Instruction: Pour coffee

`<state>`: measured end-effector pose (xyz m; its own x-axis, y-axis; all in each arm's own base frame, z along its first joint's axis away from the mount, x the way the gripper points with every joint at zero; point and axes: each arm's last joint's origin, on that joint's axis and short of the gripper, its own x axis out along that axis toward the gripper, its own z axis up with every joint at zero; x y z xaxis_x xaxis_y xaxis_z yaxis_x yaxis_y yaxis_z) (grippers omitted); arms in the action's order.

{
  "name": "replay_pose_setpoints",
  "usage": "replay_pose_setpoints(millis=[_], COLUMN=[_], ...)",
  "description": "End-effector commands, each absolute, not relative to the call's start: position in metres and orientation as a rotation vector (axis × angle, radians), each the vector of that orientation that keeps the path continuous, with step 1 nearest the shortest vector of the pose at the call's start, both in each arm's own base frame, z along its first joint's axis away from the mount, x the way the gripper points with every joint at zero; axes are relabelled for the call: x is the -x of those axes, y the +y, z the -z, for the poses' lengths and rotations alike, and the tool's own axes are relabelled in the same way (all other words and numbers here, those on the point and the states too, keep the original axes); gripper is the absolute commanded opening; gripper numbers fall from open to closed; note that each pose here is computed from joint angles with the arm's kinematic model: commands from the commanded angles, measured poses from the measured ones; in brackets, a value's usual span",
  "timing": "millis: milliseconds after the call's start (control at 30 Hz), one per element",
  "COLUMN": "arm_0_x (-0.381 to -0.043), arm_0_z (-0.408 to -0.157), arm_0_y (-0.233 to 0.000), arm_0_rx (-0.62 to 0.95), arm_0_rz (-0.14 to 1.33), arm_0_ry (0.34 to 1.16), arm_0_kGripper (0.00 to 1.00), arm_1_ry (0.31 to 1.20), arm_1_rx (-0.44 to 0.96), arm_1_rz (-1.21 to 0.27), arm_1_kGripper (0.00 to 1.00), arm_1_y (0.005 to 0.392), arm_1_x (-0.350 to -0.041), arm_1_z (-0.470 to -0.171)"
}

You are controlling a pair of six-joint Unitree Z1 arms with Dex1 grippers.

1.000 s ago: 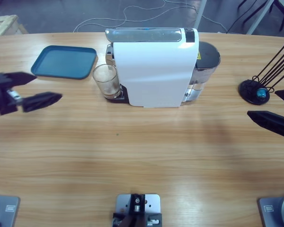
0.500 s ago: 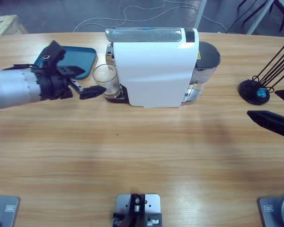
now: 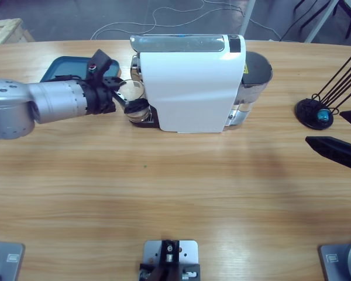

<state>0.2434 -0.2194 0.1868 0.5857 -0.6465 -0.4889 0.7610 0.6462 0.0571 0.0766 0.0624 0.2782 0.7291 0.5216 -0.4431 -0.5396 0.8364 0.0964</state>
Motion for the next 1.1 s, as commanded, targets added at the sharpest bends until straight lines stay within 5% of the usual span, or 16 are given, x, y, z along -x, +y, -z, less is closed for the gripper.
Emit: replay_pose_setpoints(millis=[33, 100, 267, 400, 600, 900, 1100], arm_0_x=[-0.247, -0.246, -0.232, -0.226, -0.264, -0.343, -0.36], arm_0_z=[-0.164, -0.164, -0.17, -0.198, -0.216, -0.173, -0.156], arm_0_y=[-0.227, -0.225, -0.211, -0.172, -0.121, -0.111, -0.112], arm_0_rx=[-0.295, -0.293, -0.29, -0.273, -0.202, -0.139, -0.141], arm_0_rz=[0.849, 0.851, 0.822, 0.642, 0.41, 0.286, 0.275], arm_0_ry=[0.507, 0.497, 0.465, 0.402, 0.362, 0.454, 0.511], arm_0_kGripper=[0.191, 0.0, 0.0, 0.0, 0.0, 0.006, 0.006], arm_1_ry=[0.52, 0.521, 0.521, 0.52, 0.518, 0.513, 0.511], arm_1_rx=[0.069, 0.07, 0.07, 0.069, 0.068, 0.066, 0.065], arm_1_rz=[-0.595, -0.594, -0.594, -0.595, -0.595, -0.596, -0.596], arm_1_kGripper=[1.0, 1.0, 1.0, 1.0, 1.0, 1.0, 1.0], arm_1_y=[0.065, 0.065, 0.065, 0.065, 0.065, 0.065, 0.065], arm_1_x=[-0.078, -0.078, -0.078, -0.078, -0.078, -0.077, -0.077], arm_1_z=[-0.265, -0.265, -0.265, -0.265, -0.265, -0.266, -0.266])
